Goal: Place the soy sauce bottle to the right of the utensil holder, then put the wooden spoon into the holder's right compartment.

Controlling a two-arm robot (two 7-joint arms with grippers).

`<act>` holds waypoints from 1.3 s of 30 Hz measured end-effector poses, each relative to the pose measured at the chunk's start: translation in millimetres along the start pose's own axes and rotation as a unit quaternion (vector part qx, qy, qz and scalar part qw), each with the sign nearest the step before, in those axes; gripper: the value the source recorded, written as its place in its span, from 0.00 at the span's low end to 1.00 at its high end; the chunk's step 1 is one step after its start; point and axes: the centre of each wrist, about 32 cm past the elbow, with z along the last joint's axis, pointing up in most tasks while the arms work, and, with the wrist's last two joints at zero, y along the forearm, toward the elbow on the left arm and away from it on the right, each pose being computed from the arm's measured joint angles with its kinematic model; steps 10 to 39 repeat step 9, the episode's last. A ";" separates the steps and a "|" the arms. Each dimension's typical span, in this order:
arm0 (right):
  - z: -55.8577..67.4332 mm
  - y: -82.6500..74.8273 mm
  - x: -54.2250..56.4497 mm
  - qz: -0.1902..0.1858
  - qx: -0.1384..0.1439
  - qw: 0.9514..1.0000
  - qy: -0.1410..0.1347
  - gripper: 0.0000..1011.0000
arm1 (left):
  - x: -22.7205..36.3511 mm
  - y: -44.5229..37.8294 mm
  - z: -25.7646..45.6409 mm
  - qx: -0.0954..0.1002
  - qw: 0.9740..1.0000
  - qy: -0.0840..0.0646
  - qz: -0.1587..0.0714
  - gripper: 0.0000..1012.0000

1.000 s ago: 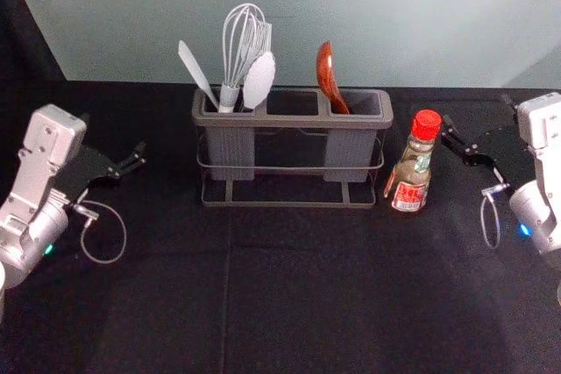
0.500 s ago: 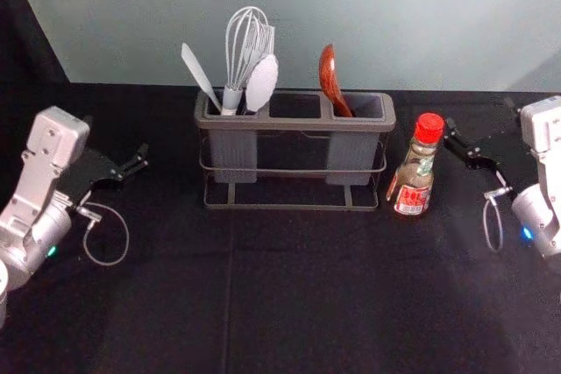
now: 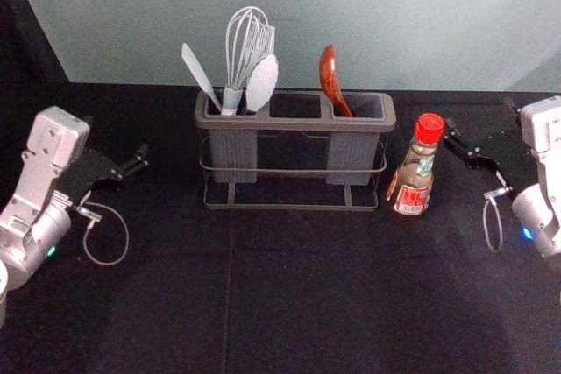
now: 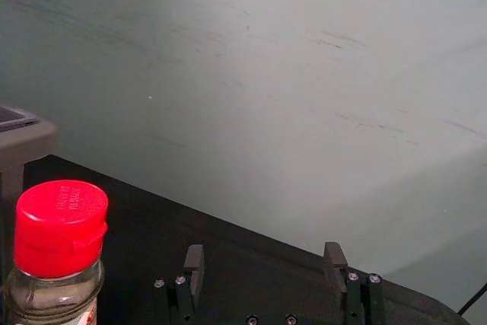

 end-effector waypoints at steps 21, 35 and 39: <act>0.0 0.0 0.0 0.000 0.000 1.000 0.000 0.99 | 0.0 0.0 0.0 0.000 1.000 0.000 0.000 1.00; 0.0 0.0 0.0 0.000 0.000 1.000 0.000 0.99 | 0.0 0.0 0.0 0.000 1.000 0.000 0.000 1.00; 0.0 0.0 0.0 0.000 0.000 1.000 0.000 0.99 | 0.0 0.0 0.0 0.000 1.000 0.000 0.000 1.00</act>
